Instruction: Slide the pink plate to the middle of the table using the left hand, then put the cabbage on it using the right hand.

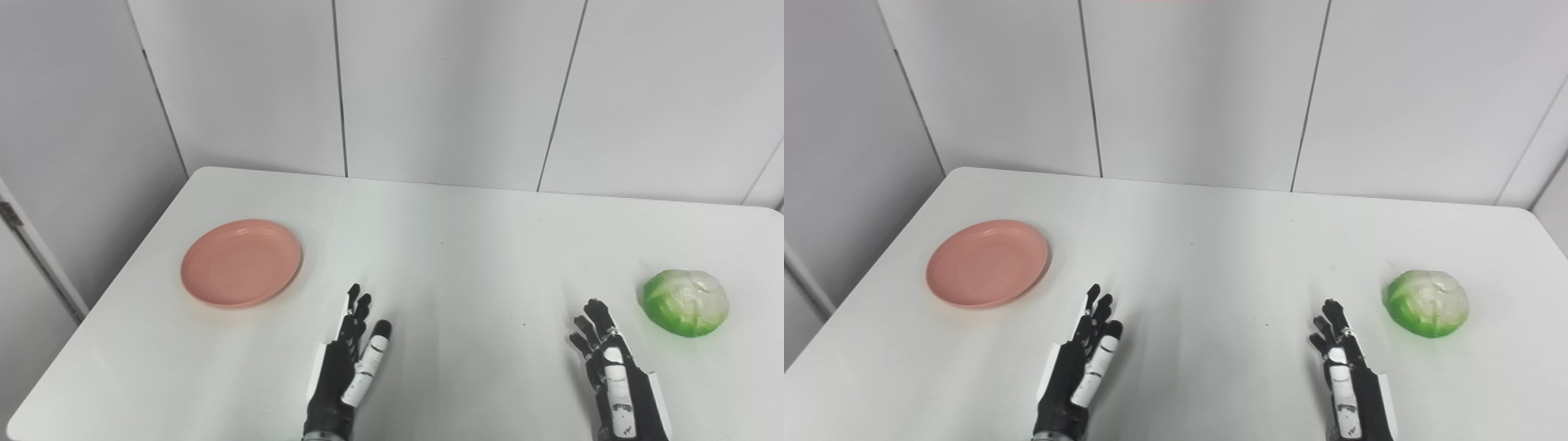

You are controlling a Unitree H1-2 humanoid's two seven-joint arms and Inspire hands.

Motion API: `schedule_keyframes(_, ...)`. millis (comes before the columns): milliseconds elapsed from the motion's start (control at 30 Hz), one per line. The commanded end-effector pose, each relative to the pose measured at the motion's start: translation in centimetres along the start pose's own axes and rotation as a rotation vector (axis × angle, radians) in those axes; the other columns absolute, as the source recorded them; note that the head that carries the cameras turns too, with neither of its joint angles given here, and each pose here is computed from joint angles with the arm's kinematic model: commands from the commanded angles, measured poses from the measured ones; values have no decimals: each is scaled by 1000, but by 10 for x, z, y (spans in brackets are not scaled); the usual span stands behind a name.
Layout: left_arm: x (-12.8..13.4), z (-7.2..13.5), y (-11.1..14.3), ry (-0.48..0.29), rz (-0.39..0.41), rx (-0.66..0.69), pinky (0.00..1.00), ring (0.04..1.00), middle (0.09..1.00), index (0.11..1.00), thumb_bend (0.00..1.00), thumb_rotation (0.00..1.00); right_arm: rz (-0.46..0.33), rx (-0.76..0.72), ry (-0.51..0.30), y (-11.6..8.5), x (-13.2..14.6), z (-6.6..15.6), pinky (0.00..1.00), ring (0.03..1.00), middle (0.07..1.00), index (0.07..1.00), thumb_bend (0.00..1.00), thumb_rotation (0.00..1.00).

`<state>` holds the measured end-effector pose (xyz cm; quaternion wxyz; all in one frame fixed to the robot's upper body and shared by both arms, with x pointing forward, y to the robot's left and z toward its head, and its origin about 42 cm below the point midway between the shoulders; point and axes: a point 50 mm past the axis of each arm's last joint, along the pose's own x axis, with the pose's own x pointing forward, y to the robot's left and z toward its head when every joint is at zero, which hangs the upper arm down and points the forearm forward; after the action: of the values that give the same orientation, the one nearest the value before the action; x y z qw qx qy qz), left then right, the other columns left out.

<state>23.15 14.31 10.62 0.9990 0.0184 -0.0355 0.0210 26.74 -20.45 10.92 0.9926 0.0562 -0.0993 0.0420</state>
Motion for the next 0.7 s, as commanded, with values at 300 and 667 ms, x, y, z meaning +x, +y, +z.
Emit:
schedule_keyframes(300,-15,-20,-9,0,19,44,910,933,949,961,612,741,-47,-34,51,-33,-2,-26,930,938,946,901,707,915)
schedule_keyframes(667,-12,-26,-2,-11,25,39,887,921,942,951,596,697,-46,-25,61,-27,-1,-36,954,945,950,913,625,957)
